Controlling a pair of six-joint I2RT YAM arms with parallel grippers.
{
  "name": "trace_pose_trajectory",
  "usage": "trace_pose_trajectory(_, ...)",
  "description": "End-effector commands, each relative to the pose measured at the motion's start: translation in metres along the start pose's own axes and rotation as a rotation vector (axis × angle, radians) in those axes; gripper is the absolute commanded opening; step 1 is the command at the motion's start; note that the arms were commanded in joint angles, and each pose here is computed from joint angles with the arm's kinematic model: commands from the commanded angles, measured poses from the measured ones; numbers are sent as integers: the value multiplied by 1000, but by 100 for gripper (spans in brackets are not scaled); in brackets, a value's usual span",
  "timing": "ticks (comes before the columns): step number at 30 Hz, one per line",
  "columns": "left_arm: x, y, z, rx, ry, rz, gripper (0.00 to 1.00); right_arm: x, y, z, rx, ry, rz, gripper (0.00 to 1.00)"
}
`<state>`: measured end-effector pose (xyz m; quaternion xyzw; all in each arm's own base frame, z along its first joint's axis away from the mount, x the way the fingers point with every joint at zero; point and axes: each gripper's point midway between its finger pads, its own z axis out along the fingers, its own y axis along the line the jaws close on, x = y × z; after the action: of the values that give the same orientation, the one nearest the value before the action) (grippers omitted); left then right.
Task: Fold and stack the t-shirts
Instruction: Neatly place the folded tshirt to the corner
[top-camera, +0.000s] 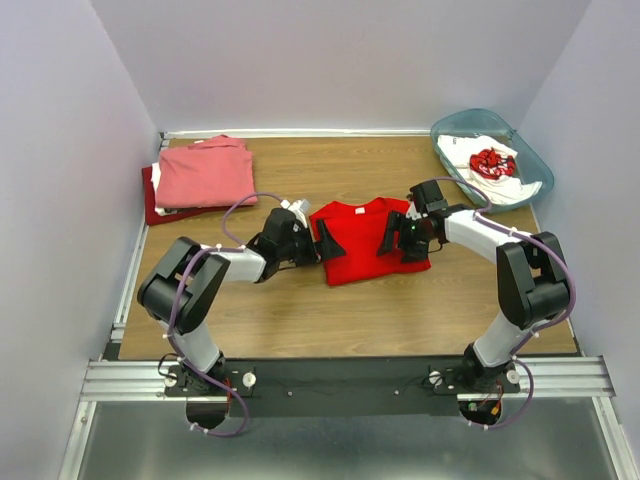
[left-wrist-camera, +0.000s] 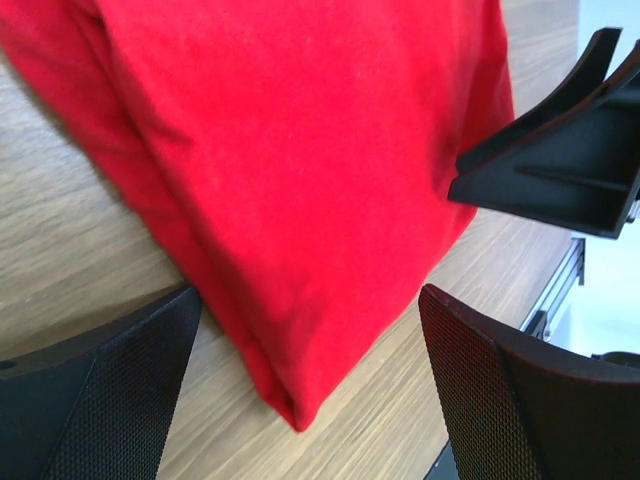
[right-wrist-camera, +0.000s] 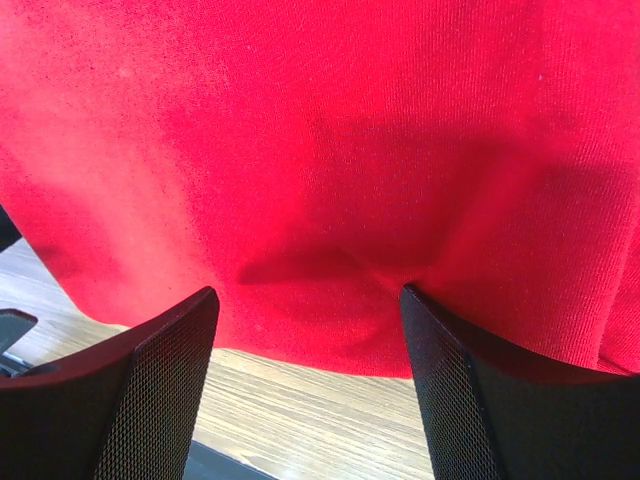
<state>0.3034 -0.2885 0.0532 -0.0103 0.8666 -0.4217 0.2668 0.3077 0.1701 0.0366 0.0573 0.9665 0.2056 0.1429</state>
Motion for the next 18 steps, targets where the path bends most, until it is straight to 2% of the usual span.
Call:
trace_pose_trajectory(1,13,26,10,-89,17,-48,98,9,-1,8,-4,38,6,80)
trace_pose_trajectory(9,26,18,25,-70,39,-88,95,10,-1,7,-5,39,3,80)
trace_pose_trajectory(13,34,14,34,-70,62,-98,89,11,0,9,-8,46,1,80)
trace_pose_trajectory(16,37,20,37,-98,69,-121,69,11,-1,9,-7,49,2,80)
trace_pose_trajectory(17,35,22,39,-118,62,-122,56,11,-1,9,-7,49,1,80)
trace_pose_trajectory(18,35,25,40,-137,63,-123,49,12,-2,9,-7,50,-1,80)
